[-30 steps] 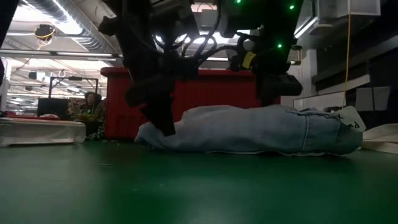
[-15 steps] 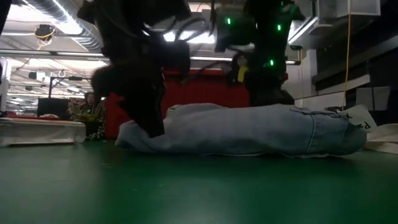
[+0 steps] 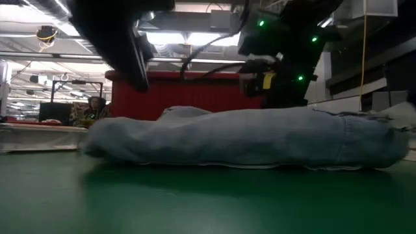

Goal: Fold Laundry from Bin
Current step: Fold the blue pants

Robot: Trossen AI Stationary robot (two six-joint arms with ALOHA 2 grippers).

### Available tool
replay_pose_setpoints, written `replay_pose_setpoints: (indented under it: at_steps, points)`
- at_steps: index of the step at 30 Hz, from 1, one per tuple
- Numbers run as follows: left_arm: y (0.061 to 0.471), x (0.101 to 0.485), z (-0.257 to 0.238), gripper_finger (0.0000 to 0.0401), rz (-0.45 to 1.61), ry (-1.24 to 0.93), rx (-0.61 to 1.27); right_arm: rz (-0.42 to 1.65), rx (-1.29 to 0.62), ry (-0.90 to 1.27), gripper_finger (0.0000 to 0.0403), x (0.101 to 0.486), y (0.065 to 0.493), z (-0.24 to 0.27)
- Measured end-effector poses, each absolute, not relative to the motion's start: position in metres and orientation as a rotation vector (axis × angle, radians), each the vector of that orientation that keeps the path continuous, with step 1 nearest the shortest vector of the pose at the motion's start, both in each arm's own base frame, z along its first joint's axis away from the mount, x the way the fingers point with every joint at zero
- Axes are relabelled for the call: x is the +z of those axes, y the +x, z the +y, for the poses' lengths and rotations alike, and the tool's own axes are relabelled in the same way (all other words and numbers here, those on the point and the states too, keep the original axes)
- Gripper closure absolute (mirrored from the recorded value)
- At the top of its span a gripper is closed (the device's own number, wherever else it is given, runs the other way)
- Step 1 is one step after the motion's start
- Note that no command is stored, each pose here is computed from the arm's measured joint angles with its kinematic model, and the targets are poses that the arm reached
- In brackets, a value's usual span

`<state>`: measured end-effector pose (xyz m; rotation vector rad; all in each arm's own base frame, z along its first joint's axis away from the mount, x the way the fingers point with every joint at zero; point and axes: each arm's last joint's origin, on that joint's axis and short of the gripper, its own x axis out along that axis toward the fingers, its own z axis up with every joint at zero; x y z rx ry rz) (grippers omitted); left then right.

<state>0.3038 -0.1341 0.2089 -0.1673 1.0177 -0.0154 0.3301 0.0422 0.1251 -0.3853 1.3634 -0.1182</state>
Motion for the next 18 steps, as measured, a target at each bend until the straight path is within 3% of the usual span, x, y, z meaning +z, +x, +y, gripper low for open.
replay_pose_setpoints:
  at_steps: [8,18]
  points:
    - [0.292,0.227,-0.142,0.0327,0.939,-0.143,0.015,1.273,-0.047,-0.46,0.0224,0.135,0.327,0.106]
    - [0.304,0.226,-0.109,0.0327,0.899,-0.078,0.191,1.228,-0.115,-0.616,0.0224,0.191,0.339,0.137]
